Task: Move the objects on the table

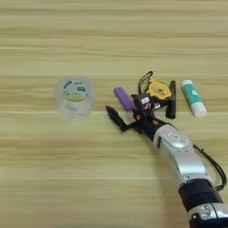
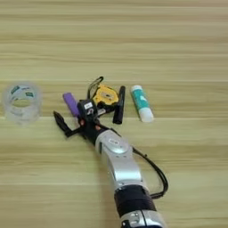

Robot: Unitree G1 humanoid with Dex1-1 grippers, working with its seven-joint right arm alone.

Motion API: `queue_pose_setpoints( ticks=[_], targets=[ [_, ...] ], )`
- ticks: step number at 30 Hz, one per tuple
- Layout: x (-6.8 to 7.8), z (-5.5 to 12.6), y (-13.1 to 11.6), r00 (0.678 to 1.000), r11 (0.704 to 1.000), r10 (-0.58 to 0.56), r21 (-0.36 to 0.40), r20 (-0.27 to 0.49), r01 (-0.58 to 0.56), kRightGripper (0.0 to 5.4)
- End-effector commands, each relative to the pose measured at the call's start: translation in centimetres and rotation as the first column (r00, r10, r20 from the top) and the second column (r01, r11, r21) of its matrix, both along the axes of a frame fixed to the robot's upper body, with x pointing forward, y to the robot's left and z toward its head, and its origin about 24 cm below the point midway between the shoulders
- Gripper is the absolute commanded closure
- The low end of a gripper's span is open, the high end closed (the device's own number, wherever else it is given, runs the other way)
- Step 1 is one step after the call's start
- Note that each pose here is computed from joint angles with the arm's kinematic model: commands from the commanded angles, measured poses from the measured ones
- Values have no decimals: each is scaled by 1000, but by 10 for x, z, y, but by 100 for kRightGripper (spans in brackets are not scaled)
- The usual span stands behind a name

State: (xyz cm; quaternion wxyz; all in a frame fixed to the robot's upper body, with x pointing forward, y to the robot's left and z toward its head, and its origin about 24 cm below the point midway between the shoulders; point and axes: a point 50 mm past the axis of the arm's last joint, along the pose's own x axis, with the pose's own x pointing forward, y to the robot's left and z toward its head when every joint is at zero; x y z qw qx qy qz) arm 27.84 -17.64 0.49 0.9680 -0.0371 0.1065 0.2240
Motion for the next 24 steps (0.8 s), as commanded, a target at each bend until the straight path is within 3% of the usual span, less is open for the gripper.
queue_pose_setpoints(
  ticks=[1,15,24],
  targets=[
    [21,29,-1,992,1000,-24,6,121,23,4],
    [20,21,-1,997,1000,-25,16,73,24,4],
    [19,17,0,998,1000,-9,7,54,8,98]
  ],
)
